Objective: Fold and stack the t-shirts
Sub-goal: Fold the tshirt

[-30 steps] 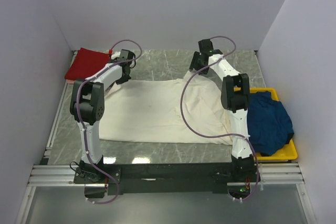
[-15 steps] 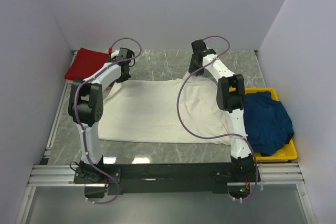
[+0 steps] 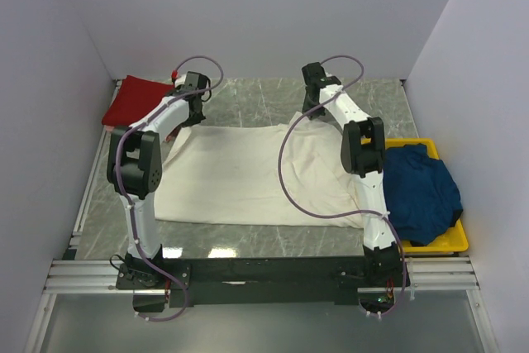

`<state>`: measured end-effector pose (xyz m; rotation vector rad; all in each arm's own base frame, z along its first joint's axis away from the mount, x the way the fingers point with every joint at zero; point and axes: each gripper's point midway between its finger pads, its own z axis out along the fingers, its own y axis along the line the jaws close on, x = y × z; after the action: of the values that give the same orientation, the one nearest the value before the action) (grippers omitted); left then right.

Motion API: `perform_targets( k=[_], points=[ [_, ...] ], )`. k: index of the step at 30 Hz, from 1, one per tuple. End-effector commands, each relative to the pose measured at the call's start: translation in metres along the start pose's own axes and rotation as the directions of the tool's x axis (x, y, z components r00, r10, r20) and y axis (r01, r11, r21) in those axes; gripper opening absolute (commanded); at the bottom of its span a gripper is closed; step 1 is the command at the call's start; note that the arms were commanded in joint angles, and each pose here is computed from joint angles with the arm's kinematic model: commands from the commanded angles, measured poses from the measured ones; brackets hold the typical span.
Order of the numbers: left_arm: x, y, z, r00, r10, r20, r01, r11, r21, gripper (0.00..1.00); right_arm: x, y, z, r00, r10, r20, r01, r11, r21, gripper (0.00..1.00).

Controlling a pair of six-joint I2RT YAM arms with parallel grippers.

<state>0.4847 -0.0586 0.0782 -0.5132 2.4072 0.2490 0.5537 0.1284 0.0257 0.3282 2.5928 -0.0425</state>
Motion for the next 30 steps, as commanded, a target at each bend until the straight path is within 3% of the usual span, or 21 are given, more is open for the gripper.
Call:
perform_targets(
  k=[1,8,11,12,13,16,22,30],
  points=[
    [-0.045,0.0,-0.021,0.995,-0.013,0.1,0.009,0.999,0.041,0.01,-0.055,-0.021,-0.038,0.984,0.094,0.151,-0.095,0.995,0.002,0.0],
    [-0.06,0.008,-0.014,0.994,-0.002,0.11,-0.003,0.999,0.043,0.01,-0.097,-0.023,-0.071,0.953,0.148,0.263,-0.13,0.988,-0.085,0.0],
    [-0.057,0.006,-0.013,0.995,0.006,0.101,-0.012,0.998,0.055,0.01,-0.091,-0.02,-0.069,0.964,0.128,0.235,-0.112,0.991,-0.08,0.15],
    [-0.057,0.005,-0.012,0.995,0.007,0.103,-0.013,0.998,0.055,0.01,-0.084,-0.016,-0.066,0.969,0.127,0.211,-0.111,0.99,-0.09,0.22],
    [-0.054,0.005,-0.011,0.995,0.008,0.096,-0.013,0.998,0.059,0.01,-0.077,-0.014,-0.061,0.975,0.124,0.187,-0.107,0.99,-0.095,0.37],
    [-0.051,0.004,-0.009,0.996,0.012,0.091,-0.018,0.998,0.068,0.01,-0.05,-0.007,-0.044,0.988,0.107,0.115,-0.097,0.991,-0.091,0.55],
    [-0.048,0.001,-0.007,0.997,0.018,0.078,-0.025,0.996,0.08,0.01,-0.024,0.013,-0.029,0.996,0.056,0.064,-0.05,0.994,-0.094,0.71],
    [-0.049,-0.001,-0.007,0.997,0.026,0.077,-0.032,0.996,0.087,0.01,0.003,0.014,-0.017,0.999,0.042,-0.004,-0.042,0.999,-0.02,0.73]
  ],
)
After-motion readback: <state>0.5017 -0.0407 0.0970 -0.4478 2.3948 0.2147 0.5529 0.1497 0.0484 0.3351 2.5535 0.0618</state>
